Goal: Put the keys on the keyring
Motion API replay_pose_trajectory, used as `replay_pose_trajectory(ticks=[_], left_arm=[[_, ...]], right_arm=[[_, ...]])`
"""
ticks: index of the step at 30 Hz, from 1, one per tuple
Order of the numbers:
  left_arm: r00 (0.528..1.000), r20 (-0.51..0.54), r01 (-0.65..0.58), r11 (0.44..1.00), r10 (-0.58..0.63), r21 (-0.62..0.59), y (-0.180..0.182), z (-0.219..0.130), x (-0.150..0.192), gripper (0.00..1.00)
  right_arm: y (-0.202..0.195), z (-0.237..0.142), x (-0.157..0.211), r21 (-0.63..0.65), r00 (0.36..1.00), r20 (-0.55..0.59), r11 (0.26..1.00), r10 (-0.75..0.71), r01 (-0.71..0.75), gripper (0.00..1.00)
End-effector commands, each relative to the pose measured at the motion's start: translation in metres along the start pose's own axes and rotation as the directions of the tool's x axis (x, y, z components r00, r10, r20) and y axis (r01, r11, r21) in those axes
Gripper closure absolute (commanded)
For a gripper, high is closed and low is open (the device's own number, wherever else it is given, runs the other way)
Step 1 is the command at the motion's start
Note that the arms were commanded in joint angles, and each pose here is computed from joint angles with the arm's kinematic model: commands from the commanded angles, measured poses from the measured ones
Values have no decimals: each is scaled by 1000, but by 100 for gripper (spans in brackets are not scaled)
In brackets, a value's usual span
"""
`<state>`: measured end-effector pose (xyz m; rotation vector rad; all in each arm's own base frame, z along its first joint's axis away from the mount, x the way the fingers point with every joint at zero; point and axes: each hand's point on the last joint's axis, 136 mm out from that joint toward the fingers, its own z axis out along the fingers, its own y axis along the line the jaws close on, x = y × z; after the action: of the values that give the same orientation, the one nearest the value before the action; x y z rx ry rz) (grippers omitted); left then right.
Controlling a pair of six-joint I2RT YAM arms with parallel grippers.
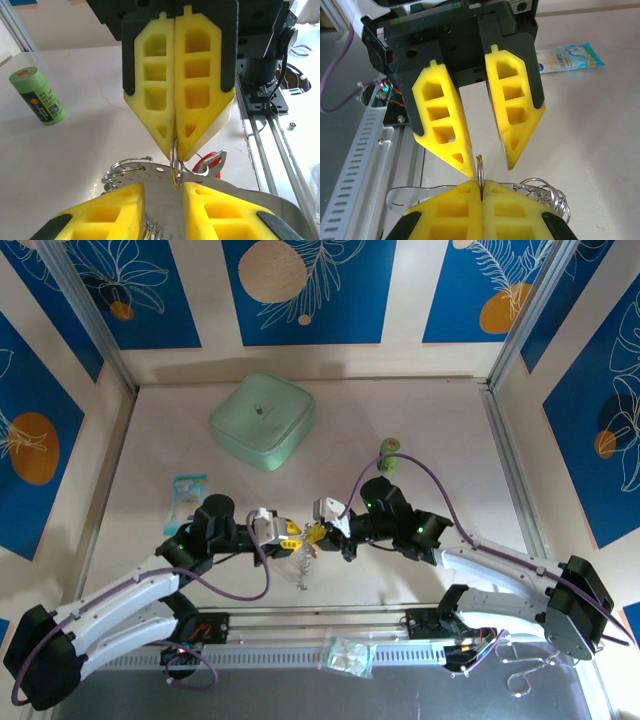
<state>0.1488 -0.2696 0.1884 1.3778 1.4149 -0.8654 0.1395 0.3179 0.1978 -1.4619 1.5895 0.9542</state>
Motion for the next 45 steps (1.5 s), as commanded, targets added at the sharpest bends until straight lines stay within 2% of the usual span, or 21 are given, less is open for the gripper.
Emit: replay_pose_trajectory(ticks=[1,11,16,22,25,28,30,36,45], left_arm=[[999,-19,-28,999,28,29,-3,0,-6,76],[1000,-7,-28,997,28,70,-7,1,-12,81],[1000,-3,-26,996,26,82,-9,1,-13,81],[1000,-7,-29,996,29,88,-10,0,-12,92],[999,-10,-32,996,33,88,-11,0,-11,100],[999,-4,-36,996,37,78,-10,0,-11,100],[999,16,-29,999,28,45,-6,0,-11,100],[990,136,38,999,-37,-6,-1,-1,-19,100],[984,165,71,997,-68,-12,-1,1,-15,100]], right_arm=[[2,-2,1,-11,995,-81,998,-58,58,100],[-4,4,0,-7,974,-204,995,-102,102,100],[-2,7,-2,-25,963,-232,991,-134,132,100],[1,10,-7,-38,961,-234,989,-150,145,100],[0,6,-12,-26,973,-191,992,-126,124,100],[-3,-3,-18,-6,994,-89,998,-66,66,78],[-4,-8,-16,-1,1000,-19,1000,-17,17,69],[-5,-8,-9,16,995,71,998,67,-68,66],[-13,-9,6,73,991,71,991,110,-116,67]])
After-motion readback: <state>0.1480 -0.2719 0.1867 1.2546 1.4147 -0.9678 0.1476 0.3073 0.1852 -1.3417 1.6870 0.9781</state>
